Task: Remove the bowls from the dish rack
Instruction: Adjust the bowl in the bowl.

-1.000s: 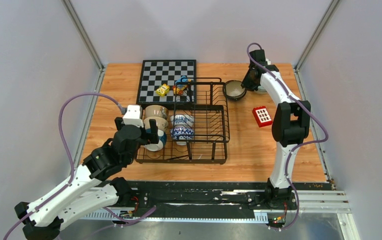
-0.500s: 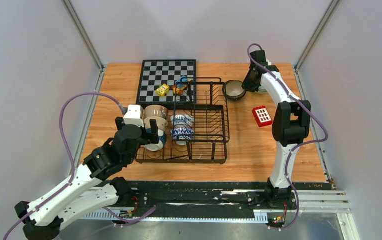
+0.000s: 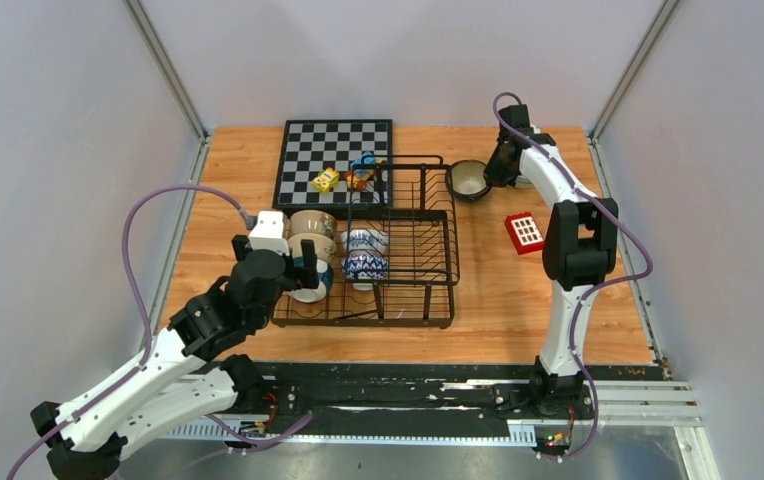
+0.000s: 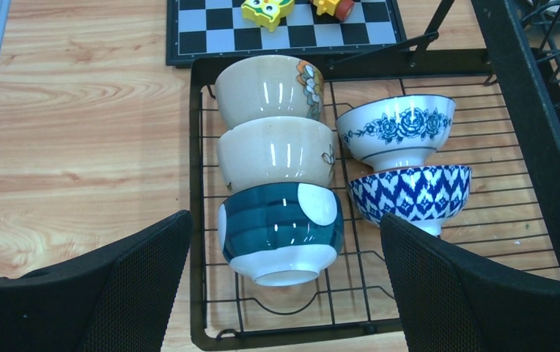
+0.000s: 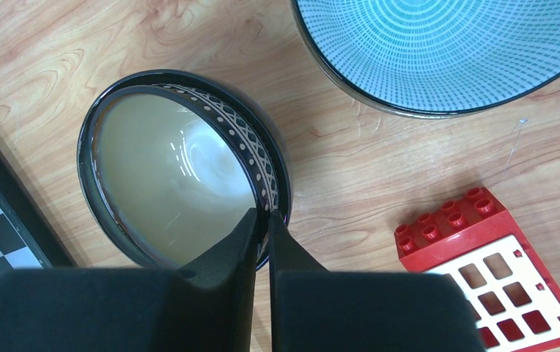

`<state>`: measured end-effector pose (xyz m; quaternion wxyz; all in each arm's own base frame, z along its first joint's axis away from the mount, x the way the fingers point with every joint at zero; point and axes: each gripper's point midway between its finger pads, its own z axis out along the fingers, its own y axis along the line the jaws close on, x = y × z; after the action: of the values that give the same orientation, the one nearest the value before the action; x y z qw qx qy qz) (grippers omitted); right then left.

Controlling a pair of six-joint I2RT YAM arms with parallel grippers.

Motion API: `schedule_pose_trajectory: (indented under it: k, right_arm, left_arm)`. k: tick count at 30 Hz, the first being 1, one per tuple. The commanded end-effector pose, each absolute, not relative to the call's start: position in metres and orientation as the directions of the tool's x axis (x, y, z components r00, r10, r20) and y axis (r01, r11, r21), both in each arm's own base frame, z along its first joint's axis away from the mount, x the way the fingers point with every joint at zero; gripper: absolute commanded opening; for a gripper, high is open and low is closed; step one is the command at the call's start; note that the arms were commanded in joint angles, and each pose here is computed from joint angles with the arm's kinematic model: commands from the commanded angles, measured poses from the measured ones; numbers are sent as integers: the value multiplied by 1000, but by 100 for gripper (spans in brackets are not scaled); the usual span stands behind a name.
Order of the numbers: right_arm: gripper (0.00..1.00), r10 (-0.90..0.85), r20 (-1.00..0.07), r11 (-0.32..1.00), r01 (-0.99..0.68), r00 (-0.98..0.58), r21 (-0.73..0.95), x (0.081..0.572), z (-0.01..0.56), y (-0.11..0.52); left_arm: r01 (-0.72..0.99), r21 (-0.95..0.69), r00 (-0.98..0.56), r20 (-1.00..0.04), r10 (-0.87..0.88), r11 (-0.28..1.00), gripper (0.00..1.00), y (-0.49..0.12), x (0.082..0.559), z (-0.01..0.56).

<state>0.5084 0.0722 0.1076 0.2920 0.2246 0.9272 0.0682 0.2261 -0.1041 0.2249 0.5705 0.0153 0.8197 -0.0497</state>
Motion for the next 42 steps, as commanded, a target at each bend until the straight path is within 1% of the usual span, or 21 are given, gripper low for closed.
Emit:
schedule_pose_trajectory:
  k: [1,8,12,22,42]
  right_arm:
    - [7,451,-473,892,387,-757,231,501,90,66]
    - [3,467,-453,884,398,-759,246,501,84,66]
    - [0,481,-423,874,387,-768,293,500,84,75]
    - [0,515,-386,847,384,-765,367,502,89,84]
    - [0,566,-437,817,406,-699,409,506,127,68]
  left_arm:
    - [75,-80,-349,-936,-49,994,100,-106,229,221]
    - [76,-79,-352,-935,-47,994,100,-107,229,219]
    - [77,-79,-353,-934,-46,994,100,-108,229,217]
    - [80,-82,-355,-933,-49,993,100,-110,230,217]
    - [83,-89,-355,-933,-53,993,100,-112,231,217]
